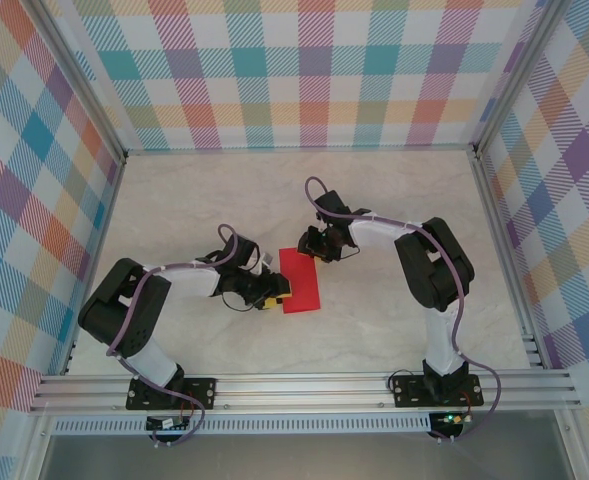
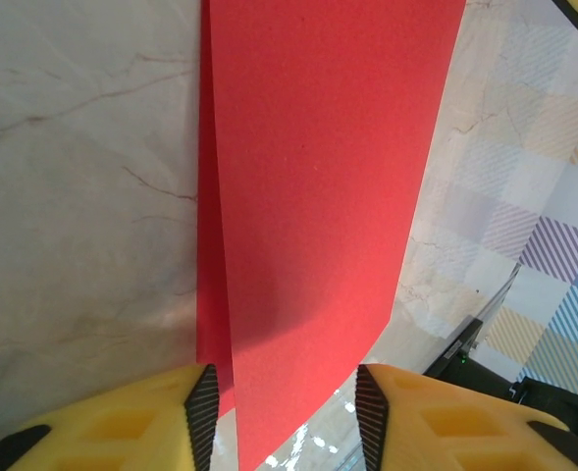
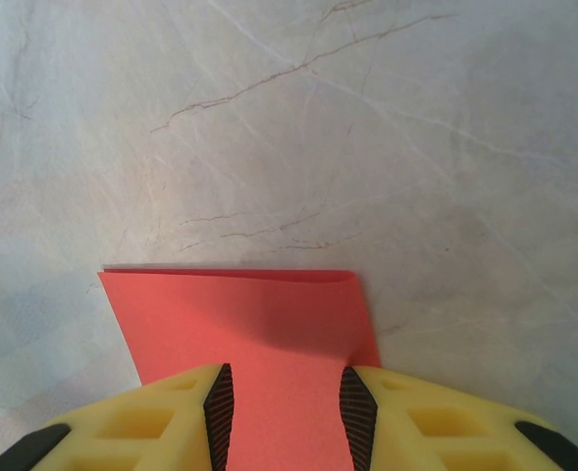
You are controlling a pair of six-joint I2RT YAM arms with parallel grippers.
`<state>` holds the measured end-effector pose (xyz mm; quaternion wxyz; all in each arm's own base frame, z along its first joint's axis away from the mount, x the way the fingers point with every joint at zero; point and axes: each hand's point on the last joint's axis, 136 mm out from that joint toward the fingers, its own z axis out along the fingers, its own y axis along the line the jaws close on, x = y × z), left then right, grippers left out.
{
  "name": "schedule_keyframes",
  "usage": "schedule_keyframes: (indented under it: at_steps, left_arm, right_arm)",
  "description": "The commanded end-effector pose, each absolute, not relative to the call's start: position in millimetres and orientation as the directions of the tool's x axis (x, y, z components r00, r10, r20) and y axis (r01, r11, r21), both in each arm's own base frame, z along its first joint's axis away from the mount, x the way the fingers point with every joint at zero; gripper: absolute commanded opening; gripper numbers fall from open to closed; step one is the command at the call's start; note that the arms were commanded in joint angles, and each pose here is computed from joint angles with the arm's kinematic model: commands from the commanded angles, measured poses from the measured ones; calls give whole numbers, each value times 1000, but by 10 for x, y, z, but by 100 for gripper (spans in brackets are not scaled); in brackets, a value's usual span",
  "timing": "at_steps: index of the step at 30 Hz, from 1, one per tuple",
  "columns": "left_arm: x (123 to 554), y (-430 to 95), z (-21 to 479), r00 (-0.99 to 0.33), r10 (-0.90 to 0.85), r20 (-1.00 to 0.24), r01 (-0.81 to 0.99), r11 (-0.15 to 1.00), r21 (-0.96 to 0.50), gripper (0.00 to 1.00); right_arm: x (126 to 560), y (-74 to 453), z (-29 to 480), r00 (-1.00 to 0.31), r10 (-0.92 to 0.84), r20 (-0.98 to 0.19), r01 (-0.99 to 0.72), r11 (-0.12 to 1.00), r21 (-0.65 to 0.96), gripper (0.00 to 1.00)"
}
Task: Fold a paper plane with a square sheet of paper (pick it up from the middle)
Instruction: Fold the triangle a second time at the center of the table.
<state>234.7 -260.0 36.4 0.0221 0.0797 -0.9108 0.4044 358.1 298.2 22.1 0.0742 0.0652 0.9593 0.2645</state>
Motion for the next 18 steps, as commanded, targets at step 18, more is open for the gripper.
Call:
schedule_keyframes:
  at_steps: [18]
  left_arm:
    - [2535, -2707, 302, -987, -158, 27, -122, 632, -766, 20]
  right_arm:
    - [3371, 2836, -34, -984, 173, -36, 134, 865, 484, 38]
